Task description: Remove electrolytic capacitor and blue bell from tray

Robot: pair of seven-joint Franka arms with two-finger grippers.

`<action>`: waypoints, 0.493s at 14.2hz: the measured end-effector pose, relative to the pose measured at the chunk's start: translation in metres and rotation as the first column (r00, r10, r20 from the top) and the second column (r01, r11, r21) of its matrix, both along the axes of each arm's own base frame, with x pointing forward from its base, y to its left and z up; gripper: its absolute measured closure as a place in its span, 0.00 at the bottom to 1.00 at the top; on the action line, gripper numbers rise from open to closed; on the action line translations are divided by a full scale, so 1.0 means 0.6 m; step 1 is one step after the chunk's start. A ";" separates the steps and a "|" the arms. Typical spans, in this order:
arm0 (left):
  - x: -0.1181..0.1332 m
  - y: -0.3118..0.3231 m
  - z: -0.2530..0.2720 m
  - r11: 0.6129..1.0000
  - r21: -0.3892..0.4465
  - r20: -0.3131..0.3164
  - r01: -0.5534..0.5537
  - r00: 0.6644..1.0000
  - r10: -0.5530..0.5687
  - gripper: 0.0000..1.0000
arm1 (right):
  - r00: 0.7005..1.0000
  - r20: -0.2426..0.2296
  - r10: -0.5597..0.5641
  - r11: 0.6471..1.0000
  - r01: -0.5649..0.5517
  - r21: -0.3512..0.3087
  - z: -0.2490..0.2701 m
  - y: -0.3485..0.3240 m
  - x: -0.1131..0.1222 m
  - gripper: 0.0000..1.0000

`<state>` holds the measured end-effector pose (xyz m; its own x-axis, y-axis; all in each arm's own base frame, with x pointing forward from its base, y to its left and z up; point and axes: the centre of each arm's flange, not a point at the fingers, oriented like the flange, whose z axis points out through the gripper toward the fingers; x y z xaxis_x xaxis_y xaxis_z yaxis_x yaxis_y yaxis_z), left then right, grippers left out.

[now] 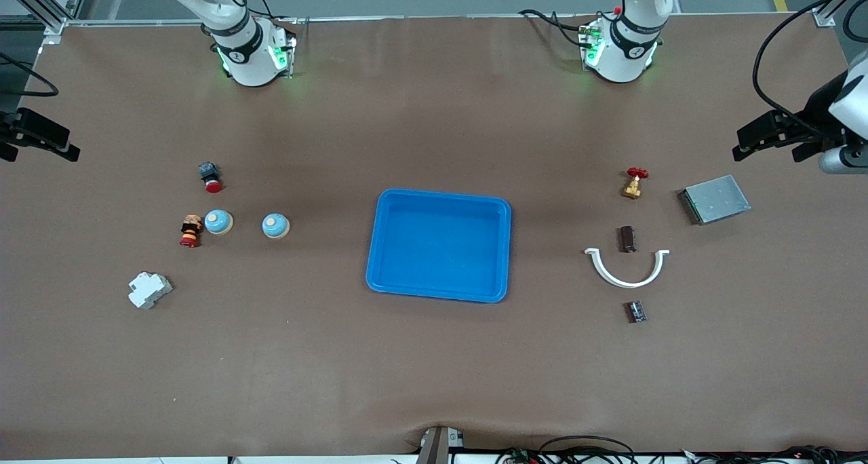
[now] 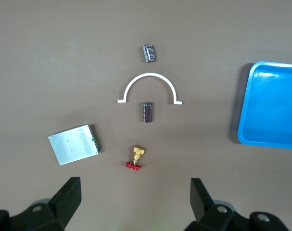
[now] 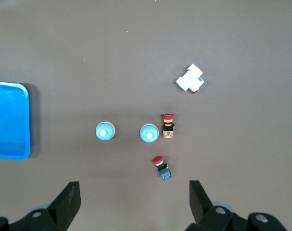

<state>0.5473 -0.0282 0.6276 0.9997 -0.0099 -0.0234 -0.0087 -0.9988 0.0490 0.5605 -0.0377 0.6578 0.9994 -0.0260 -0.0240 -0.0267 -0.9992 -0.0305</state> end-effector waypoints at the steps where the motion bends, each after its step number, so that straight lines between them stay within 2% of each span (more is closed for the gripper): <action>1: -0.007 -0.001 0.002 1.000 0.003 -0.004 0.000 1.000 0.000 0.00 | 1.000 0.002 0.000 1.000 0.000 0.000 0.000 0.000 0.000 0.00; 7: -0.043 -0.012 -0.010 1.000 0.018 -0.027 0.013 1.000 -0.012 0.00 | 1.000 0.018 0.002 1.000 -0.002 -0.001 0.003 0.002 0.003 0.00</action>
<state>0.5212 -0.0356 0.6216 0.9985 -0.0217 -0.0507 -0.0202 -0.9993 0.0309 0.5626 -0.0365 0.6595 0.9997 -0.0239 -0.0055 -0.0241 -0.9993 -0.0300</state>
